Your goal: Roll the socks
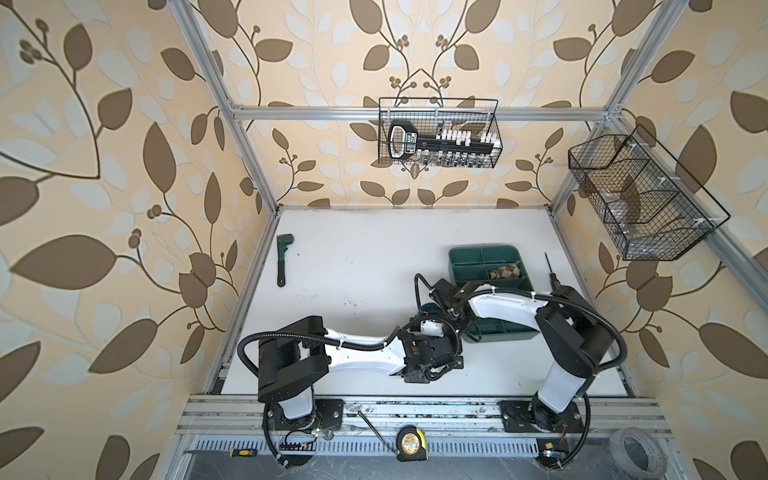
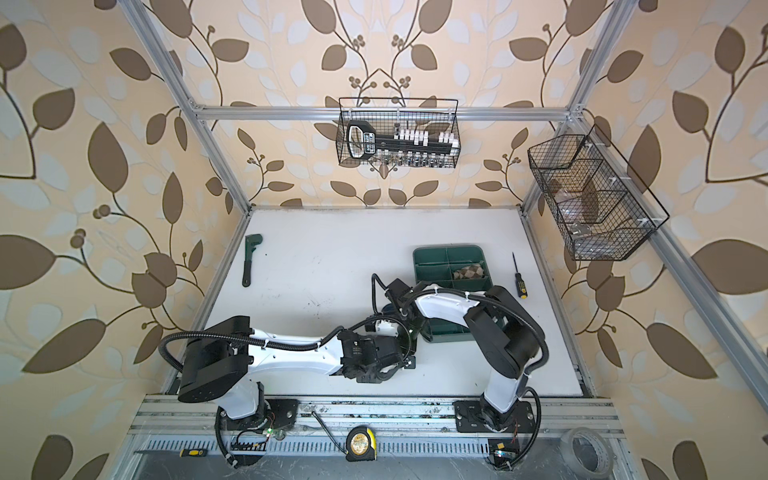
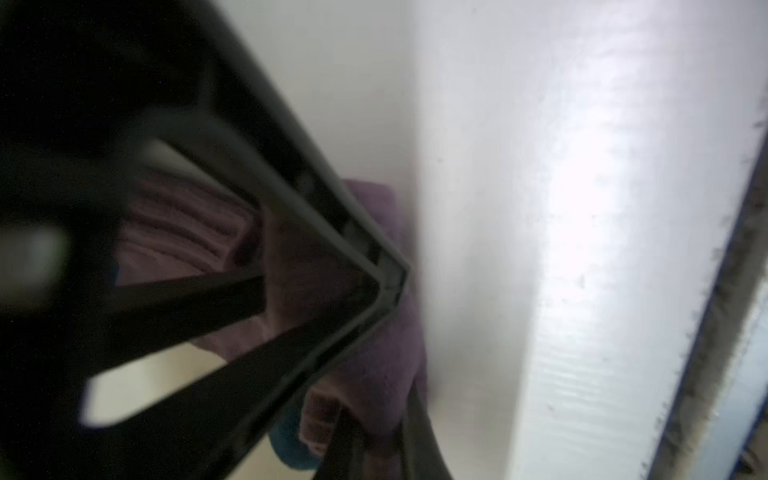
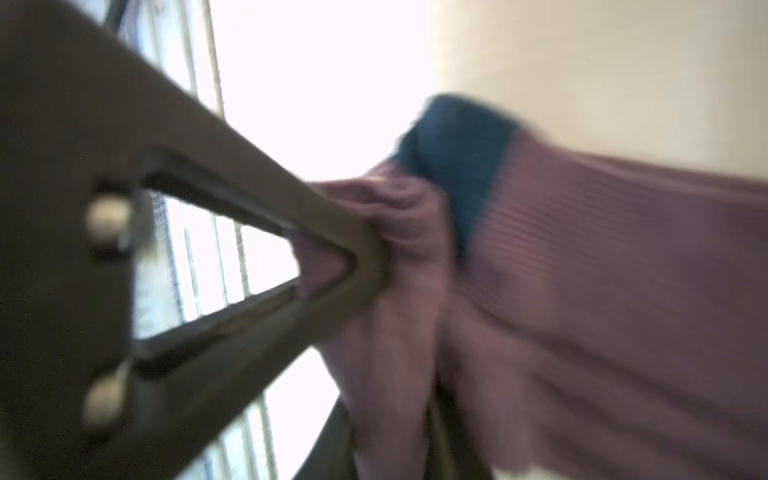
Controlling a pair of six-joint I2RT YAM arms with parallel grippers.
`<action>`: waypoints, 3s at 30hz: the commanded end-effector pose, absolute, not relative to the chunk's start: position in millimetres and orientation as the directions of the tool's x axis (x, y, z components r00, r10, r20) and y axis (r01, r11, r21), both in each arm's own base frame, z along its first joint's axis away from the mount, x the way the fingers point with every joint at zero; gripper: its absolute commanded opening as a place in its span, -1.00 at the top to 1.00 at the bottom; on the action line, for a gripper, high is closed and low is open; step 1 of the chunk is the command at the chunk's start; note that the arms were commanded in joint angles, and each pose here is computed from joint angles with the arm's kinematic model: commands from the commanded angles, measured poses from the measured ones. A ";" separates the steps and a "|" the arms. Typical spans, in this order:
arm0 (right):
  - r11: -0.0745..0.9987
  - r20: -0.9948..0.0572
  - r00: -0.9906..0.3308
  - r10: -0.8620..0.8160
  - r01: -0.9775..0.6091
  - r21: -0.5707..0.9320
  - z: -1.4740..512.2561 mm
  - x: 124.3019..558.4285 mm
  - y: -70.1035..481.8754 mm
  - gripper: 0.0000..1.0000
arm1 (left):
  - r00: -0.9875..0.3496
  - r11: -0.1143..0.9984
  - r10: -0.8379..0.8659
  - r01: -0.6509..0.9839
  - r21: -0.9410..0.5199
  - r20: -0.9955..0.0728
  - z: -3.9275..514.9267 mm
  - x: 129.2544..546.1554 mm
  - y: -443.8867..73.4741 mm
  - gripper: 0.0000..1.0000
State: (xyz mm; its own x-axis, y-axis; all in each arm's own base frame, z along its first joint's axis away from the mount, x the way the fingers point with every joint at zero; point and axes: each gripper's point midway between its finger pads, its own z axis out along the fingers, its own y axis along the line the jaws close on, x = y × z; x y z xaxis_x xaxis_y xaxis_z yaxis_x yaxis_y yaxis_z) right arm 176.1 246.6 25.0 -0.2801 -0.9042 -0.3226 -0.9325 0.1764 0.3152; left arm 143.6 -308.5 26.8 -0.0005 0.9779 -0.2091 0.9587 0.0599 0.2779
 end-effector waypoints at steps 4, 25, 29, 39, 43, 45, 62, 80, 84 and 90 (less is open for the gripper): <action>0.406 -0.516 -0.346 -0.784 -0.914 -0.004 89.0 247.3 219.0 0.06 | -0.052 0.057 0.991 0.998 0.039 -0.119 -1.0 114.8 -280.2 1.00; 0.294 -0.640 0.277 -0.717 -0.712 -0.637 229.5 169.5 172.2 0.13 | -0.360 0.280 0.932 0.805 -0.523 -0.055 14.5 149.8 -280.0 1.00; 0.000 -0.314 0.420 -0.851 -0.599 -0.801 178.0 146.9 189.9 -0.06 | -0.382 0.301 0.923 0.785 -0.542 -0.041 12.9 154.9 -279.4 1.00; -0.221 -0.076 0.466 -0.882 -0.549 -0.806 89.1 155.2 268.0 -0.18 | -0.426 0.341 0.905 0.757 -0.557 -0.024 10.7 165.6 -278.7 1.00; -0.218 -0.095 0.451 -0.888 -0.593 -0.775 59.2 163.6 278.9 -0.16 | -0.433 0.348 0.901 0.754 -0.557 -0.024 10.6 167.2 -278.0 1.00; -0.198 -0.098 0.418 -0.903 -0.607 -0.769 48.7 171.7 279.2 -0.07 | -0.433 0.347 0.901 0.755 -0.557 -0.026 11.0 167.1 -278.0 1.00; -0.270 -0.073 0.328 -0.942 -0.869 -0.415 -4.7 134.6 238.3 1.00 | -0.485 0.325 0.822 0.830 -0.453 -0.298 89.7 194.0 -285.2 0.33; -0.135 -0.121 0.104 -0.987 -0.948 0.288 -3.0 101.1 230.1 0.95 | -0.150 0.402 0.687 0.893 0.200 -0.711 298.7 158.8 -182.3 0.11; -0.111 -0.082 0.089 -0.993 -0.938 0.329 -15.0 109.8 233.8 0.90 | -0.116 0.332 0.802 0.902 0.277 -0.586 263.7 146.3 -182.3 0.11; -0.071 -0.045 0.058 -0.997 -0.927 0.368 -26.6 125.8 241.2 0.88 | 0.054 0.099 0.959 0.856 0.507 -0.279 182.2 136.2 -217.4 0.07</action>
State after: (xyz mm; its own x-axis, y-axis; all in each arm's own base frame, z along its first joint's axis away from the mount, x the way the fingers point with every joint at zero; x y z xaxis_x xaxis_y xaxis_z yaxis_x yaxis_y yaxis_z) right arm 152.2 276.6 20.5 0.0494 -0.9740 -0.2213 -0.9687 -0.1007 0.2271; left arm 119.9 -218.3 207.5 0.0396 0.8979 -0.4385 0.9278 0.1300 0.3498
